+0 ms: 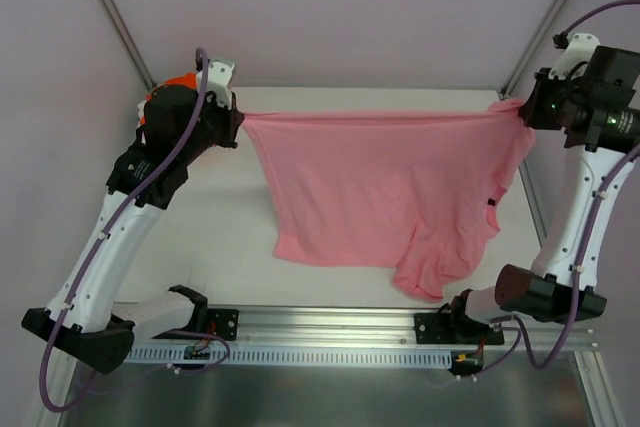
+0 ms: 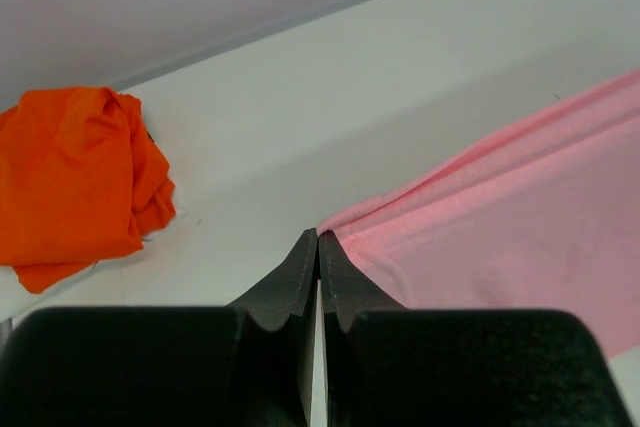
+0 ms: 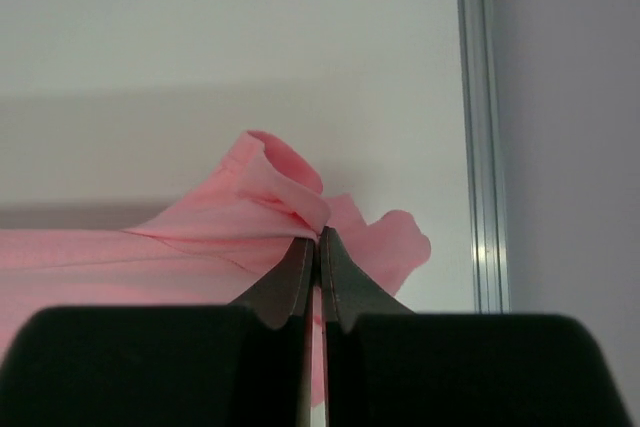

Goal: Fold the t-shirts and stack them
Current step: Flatten out the tshirt

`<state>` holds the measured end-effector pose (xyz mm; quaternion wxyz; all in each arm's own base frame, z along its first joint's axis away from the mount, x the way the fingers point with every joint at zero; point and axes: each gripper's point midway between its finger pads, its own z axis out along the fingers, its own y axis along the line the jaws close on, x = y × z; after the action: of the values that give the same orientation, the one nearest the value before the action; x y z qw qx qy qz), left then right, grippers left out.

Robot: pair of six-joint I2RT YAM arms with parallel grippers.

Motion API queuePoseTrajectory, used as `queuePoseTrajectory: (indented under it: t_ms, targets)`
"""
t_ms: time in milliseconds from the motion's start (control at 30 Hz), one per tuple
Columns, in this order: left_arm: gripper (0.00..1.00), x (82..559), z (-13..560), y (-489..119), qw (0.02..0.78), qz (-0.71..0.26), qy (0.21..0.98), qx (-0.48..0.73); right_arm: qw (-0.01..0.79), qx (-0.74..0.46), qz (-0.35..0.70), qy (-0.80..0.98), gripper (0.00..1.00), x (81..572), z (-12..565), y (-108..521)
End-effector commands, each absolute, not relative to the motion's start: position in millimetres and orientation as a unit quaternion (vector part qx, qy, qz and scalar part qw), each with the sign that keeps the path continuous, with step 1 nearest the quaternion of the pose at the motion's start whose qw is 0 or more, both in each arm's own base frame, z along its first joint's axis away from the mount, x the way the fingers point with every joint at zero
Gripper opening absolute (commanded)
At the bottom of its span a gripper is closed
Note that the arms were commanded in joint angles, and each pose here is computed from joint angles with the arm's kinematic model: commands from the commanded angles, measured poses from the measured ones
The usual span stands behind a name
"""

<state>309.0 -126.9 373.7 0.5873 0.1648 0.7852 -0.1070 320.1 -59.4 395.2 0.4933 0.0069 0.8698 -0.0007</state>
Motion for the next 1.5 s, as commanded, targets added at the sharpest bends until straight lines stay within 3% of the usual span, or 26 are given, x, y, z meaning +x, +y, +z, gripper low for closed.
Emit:
queuePoseTrajectory:
  t_ms: [0, 333, 567, 700, 933, 1233, 1467]
  targets:
    - [0.0, 324, 426, -112, 0.67, -0.075, 0.724, 0.148, 0.514, -0.011, -0.041, 0.857, 0.0, 334, 405, -71]
    - [0.0, 316, 527, -101, 0.731, -0.043, 0.662, 0.157, 0.612, -0.039, -0.043, 0.789, 0.0, 322, 487, -49]
    - [0.0, 268, 550, -93, 0.741, -0.088, 0.65, 0.141, 0.639, -0.067, -0.055, 0.765, 0.0, 255, 510, -29]
    - [0.0, 231, 549, -75, 0.743, -0.087, 0.651, 0.127, 0.66, -0.078, -0.08, 0.743, 0.0, 198, 523, -19]
    - [0.0, 169, 574, -38, 0.77, -0.063, 0.626, 0.102, 0.702, -0.067, -0.116, 0.699, 0.0, 141, 551, -14]
    - [0.0, 198, 568, -55, 0.76, -0.067, 0.635, 0.121, 0.676, -0.052, -0.054, 0.733, 0.0, 202, 538, -16]
    - [0.0, 259, 542, -78, 0.733, -0.056, 0.665, 0.135, 0.624, -0.049, -0.032, 0.779, 0.0, 270, 502, -29]
